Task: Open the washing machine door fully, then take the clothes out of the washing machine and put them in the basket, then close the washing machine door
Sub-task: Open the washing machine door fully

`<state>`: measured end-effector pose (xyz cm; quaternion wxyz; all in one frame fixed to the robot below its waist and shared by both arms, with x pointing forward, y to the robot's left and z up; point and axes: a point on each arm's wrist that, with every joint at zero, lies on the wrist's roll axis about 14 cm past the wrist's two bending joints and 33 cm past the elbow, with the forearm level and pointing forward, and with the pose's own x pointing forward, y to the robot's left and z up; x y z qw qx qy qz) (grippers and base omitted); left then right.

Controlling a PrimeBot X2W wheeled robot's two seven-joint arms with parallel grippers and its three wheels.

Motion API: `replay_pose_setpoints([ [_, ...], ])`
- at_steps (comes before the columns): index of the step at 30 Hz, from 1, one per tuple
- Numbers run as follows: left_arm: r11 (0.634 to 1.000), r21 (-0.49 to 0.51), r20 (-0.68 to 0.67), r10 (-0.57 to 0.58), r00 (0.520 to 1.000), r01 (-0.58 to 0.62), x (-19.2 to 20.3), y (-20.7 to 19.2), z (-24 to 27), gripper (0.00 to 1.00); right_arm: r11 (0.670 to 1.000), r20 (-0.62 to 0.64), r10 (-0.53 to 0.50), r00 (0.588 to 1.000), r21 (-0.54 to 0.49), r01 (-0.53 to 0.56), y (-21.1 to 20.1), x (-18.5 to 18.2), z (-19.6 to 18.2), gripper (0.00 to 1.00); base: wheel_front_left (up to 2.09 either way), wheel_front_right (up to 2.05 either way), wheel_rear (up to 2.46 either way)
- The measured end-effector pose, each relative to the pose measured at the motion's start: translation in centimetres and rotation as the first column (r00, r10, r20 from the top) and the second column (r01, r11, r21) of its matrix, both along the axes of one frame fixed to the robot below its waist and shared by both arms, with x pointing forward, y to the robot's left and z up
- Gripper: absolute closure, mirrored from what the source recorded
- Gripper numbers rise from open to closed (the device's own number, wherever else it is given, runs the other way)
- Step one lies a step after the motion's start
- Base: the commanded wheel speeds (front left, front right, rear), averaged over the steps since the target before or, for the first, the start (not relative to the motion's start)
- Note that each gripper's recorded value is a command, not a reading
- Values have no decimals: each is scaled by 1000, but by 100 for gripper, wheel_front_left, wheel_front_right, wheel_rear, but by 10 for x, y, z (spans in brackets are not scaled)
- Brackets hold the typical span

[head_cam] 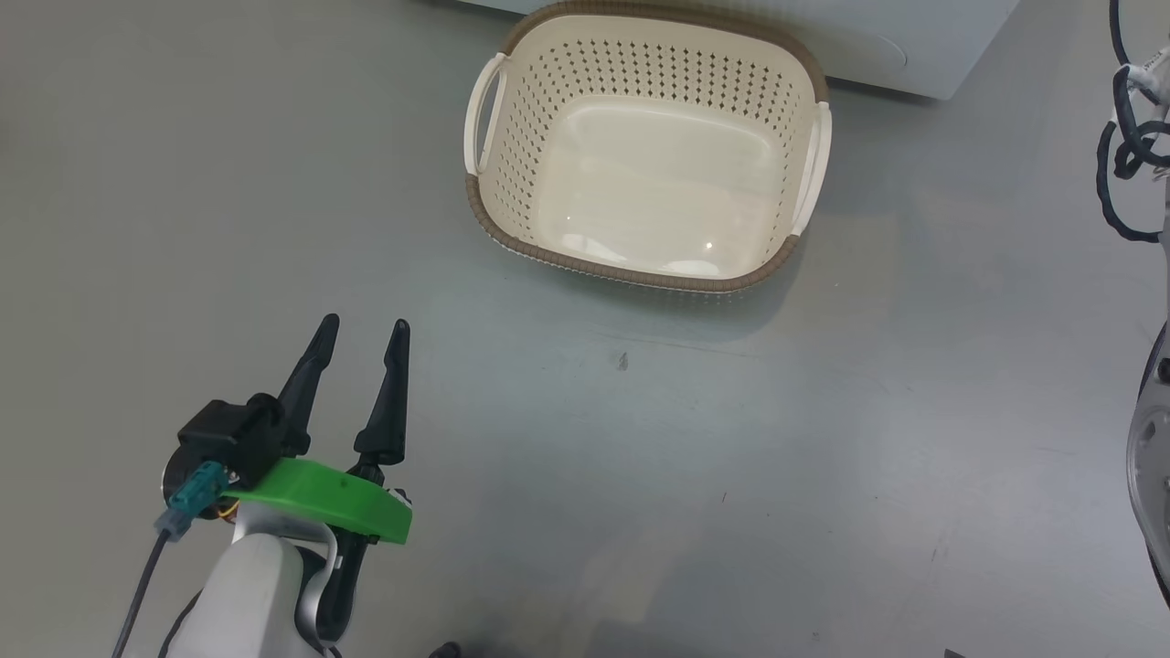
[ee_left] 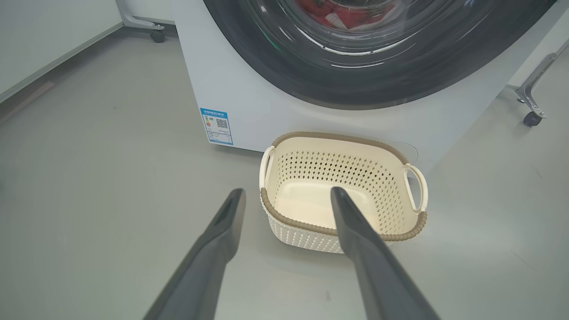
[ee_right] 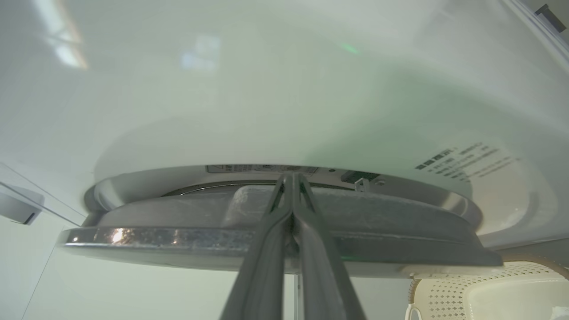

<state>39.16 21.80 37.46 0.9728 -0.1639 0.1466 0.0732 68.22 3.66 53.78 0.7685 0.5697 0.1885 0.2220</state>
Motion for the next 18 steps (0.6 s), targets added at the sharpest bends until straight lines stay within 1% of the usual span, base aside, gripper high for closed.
replay_pose_setpoints([
  [2,1000,0,-2,3,1000,-3,-1,1,0,0,1000,-11,15,1000,6,-14,4,1,0,100,0,0,0],
  [8,1000,-1,-4,7,1000,-7,-2,2,0,0,997,-88,71,994,7,-71,11,-2,-19,100,0,0,0],
  [18,1000,1,-5,15,1000,-15,-5,4,1,0,991,-141,133,981,35,-130,16,-1,-20,100,0,0,0],
])
